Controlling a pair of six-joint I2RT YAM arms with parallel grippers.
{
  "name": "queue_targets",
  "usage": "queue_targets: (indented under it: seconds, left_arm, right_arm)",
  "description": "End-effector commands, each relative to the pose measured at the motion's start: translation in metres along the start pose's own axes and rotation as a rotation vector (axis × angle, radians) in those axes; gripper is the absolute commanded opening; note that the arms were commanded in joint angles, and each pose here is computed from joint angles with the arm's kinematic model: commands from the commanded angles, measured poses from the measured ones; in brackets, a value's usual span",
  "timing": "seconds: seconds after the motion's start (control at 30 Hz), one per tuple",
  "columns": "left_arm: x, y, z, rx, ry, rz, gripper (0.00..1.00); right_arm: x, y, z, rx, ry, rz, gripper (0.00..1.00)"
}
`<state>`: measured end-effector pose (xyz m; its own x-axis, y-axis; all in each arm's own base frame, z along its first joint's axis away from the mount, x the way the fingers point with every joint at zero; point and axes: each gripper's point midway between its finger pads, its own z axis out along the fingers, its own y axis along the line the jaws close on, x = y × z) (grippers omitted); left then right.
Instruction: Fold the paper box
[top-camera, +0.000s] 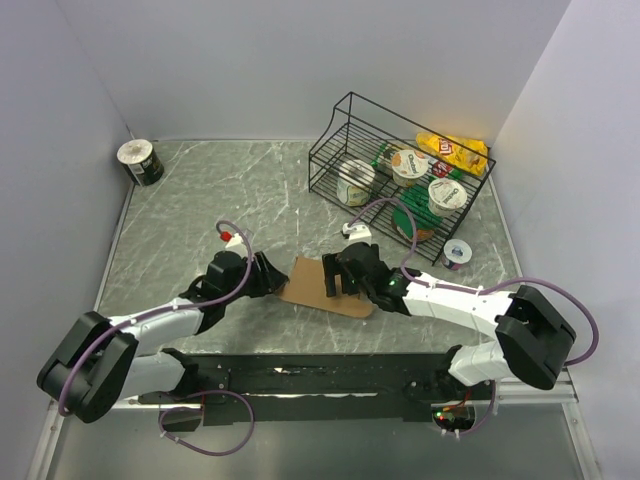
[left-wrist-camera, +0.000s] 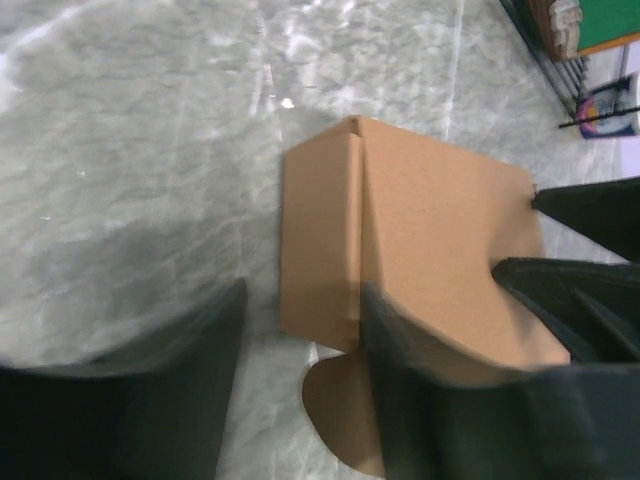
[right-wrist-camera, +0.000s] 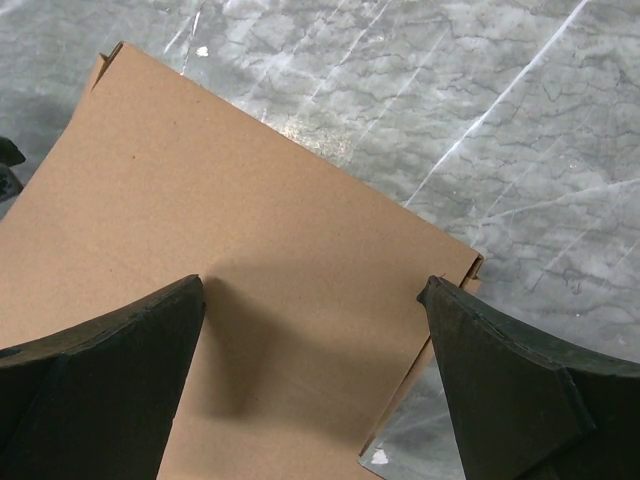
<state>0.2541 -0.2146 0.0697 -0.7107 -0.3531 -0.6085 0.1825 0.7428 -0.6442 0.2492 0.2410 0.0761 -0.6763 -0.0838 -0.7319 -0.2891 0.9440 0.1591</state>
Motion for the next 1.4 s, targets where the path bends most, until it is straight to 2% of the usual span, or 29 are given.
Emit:
queue_targets:
  seconds: [0.0, 0.1, 0.13, 0.27, 0.4, 0.6, 0.87, 0.93, 1.03, 1.07, 1.17, 1.23, 1.3, 1.37]
  left_arm:
    - [-0.034, -0.018, -0.002, 0.01, -0.081, 0.055, 0.72]
    - [-0.049, -0.026, -0.003, 0.007, -0.11, 0.087, 0.88]
    - [-0.05, -0.028, -0.003, 0.012, -0.112, 0.094, 0.91]
    - [-0.043, -0.033, 0.003, 0.057, -0.076, 0.107, 0.92]
    - [-0.023, -0.027, 0.015, 0.078, -0.008, 0.084, 0.86]
    - [-0.008, -0.018, 0.02, 0.073, 0.038, 0.079, 0.77]
    - [0.004, -0.005, 0.022, 0.041, 0.078, 0.105, 0.66]
    - [0.006, -0.003, 0.022, 0.035, 0.081, 0.102, 0.65]
    - [0.009, -0.002, 0.024, 0.045, 0.082, 0.091, 0.57]
    - [0.012, 0.0, 0.024, 0.042, 0.089, 0.087, 0.51]
    - [0.018, 0.001, 0.027, 0.054, 0.1, 0.068, 0.42]
    - [0.021, 0.003, 0.027, 0.057, 0.102, 0.057, 0.41]
    - [0.024, 0.006, 0.028, 0.055, 0.106, 0.052, 0.36]
    - [0.028, 0.009, 0.027, 0.047, 0.108, 0.047, 0.31]
  right_arm:
    - [-0.004, -0.004, -0.006, 0.012, 0.007, -0.037, 1.0]
    - [-0.017, -0.003, -0.015, -0.018, 0.014, -0.033, 1.0]
    - [-0.029, 0.0, -0.021, -0.032, -0.007, -0.026, 1.0]
    - [-0.046, 0.001, -0.037, -0.093, -0.023, -0.007, 1.0]
    - [-0.049, -0.005, -0.042, -0.132, -0.016, 0.044, 1.0]
    - [-0.021, -0.022, -0.036, -0.124, 0.058, 0.108, 0.97]
    - [0.005, -0.024, -0.033, -0.198, 0.128, 0.201, 0.75]
    - [0.01, -0.025, -0.03, -0.201, 0.133, 0.217, 0.72]
    - [0.016, -0.024, -0.025, -0.209, 0.14, 0.245, 0.68]
    - [0.016, -0.023, -0.024, -0.21, 0.141, 0.249, 0.65]
    - [0.025, -0.025, -0.018, -0.2, 0.158, 0.258, 0.6]
    - [0.032, -0.028, -0.013, -0.187, 0.167, 0.255, 0.55]
    - [0.039, -0.034, -0.009, -0.159, 0.179, 0.256, 0.52]
    - [0.042, -0.037, -0.007, -0.143, 0.18, 0.254, 0.44]
